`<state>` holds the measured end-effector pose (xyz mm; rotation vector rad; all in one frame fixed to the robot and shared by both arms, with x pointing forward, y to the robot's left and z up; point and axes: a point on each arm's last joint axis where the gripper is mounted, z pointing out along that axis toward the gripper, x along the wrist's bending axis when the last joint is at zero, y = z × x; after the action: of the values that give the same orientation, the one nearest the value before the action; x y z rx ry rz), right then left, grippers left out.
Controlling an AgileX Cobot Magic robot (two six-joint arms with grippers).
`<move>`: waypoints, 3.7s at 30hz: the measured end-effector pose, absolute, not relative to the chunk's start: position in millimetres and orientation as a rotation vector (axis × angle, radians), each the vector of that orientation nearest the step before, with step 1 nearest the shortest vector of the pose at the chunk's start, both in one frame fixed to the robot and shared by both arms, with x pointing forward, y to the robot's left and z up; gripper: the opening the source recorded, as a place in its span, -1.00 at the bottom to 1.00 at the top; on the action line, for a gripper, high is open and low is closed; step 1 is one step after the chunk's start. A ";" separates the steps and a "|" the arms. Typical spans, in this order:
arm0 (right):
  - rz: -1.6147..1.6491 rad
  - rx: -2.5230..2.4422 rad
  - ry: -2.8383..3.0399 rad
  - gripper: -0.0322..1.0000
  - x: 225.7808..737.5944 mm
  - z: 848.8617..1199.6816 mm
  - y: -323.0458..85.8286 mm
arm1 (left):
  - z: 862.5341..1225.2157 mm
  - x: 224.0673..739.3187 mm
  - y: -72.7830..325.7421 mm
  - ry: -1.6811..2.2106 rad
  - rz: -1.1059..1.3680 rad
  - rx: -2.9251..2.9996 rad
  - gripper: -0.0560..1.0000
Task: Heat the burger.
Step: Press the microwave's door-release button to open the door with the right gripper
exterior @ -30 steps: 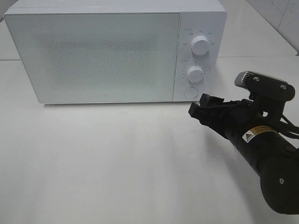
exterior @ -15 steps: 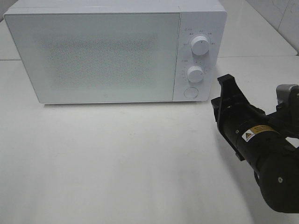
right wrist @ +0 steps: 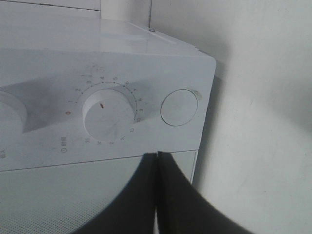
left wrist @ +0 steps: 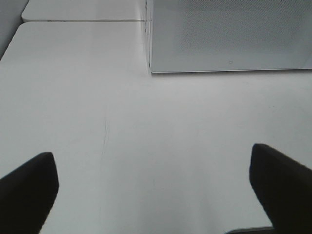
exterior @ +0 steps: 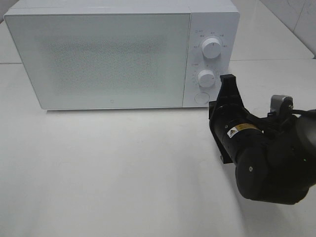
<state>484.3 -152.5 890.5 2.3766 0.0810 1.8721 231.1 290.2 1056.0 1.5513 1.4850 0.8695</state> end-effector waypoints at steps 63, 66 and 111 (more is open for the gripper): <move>1.830 2.424 -0.224 -0.93 582.5 850.1 -138.8 | 1056.0 231.1 290.2 1.485 0.870 1.551 0.98; 1.831 2.419 -0.249 -0.93 584.3 850.0 -137.4 | 1056.0 231.1 290.2 1.485 0.870 1.551 0.98; 1.568 2.644 0.147 -0.93 541.7 878.4 -154.5 | 1056.0 231.1 290.2 1.485 0.870 1.551 0.98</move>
<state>541.7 -154.5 878.4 2.6437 0.1468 1.5678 231.1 290.2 1056.0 1.5513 1.4850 0.8695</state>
